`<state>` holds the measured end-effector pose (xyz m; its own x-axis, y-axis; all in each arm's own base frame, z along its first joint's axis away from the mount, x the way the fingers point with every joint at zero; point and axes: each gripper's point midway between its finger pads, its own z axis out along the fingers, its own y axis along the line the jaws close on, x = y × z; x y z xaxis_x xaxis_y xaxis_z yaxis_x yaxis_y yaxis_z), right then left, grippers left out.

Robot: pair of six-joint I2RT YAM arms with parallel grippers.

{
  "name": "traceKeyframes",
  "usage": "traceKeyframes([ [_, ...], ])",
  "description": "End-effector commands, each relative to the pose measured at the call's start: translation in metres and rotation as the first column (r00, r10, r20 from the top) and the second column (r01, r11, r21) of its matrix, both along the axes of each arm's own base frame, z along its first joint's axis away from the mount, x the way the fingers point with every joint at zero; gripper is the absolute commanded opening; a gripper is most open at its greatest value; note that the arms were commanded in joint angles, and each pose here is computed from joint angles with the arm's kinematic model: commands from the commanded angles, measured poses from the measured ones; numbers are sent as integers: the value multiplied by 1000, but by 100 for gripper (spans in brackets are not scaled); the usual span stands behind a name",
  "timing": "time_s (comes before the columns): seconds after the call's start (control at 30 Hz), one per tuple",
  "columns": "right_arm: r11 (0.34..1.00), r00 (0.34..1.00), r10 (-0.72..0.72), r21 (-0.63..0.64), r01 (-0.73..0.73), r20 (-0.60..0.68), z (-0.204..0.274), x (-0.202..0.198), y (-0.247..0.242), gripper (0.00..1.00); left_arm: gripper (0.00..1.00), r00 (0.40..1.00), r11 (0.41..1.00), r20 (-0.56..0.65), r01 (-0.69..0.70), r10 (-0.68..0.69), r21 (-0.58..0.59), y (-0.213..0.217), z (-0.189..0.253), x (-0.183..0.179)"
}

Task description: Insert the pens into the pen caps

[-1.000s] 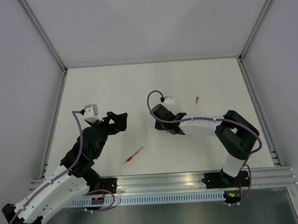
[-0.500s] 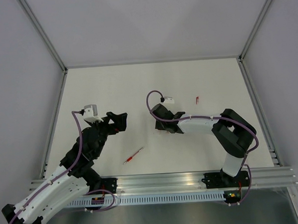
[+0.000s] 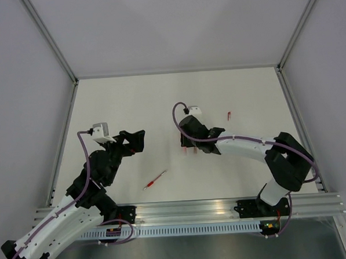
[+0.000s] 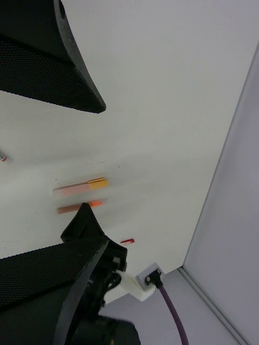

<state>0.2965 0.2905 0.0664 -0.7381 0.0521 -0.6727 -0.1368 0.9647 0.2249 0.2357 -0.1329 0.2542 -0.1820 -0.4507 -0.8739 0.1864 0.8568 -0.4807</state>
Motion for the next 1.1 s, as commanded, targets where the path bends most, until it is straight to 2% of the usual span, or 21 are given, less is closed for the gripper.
traceKeyframes([
  [0.0,971,963,222,54,-233,154,62,-5,16,43,100,1000,999,13,-17,17,28,5,1,0],
  [0.03,925,907,367,26,-380,208,76,-13,25,43,100,1000,999,11,-20,20,25,5,1,0],
  [0.07,813,811,549,97,-574,203,86,-39,51,46,100,1000,999,8,-28,28,23,7,0,1],
  [0.13,655,654,737,55,-753,173,79,-63,64,54,100,999,999,2,-41,41,19,9,0,0],
  [0.17,604,605,780,61,-795,157,80,-73,68,57,100,999,999,5,-42,42,19,10,0,0],
  [0.2,580,580,799,46,-813,159,77,-77,72,58,100,999,999,14,-42,42,13,12,3,-2],
  [0.3,552,542,817,8,-834,199,73,-75,76,58,100,999,999,22,-45,45,12,16,5,-5],
  [0.37,506,488,842,-24,-862,231,66,-75,79,58,100,999,999,27,-36,36,5,16,7,-7],
  [0.4,461,447,866,-14,-887,225,59,-82,83,58,100,999,1000,32,-31,31,1,16,9,-9],
  [0.47,427,406,886,-51,-903,223,52,-80,86,60,100,998,1000,61,-11,12,-21,17,17,-14],
  [0.7,343,334,937,-80,-936,100,0,-90,106,61,100,992,997,117,-44,51,-58,35,26,-23],
  [0.9,287,281,958,-167,-943,60,-20,-102,117,61,100,985,995,161,-48,62,-89,42,30,-29],
  [1.07,268,266,963,-182,-946,35,-28,-112,115,61,100,985,993,152,-72,86,-95,47,29,-29],
])
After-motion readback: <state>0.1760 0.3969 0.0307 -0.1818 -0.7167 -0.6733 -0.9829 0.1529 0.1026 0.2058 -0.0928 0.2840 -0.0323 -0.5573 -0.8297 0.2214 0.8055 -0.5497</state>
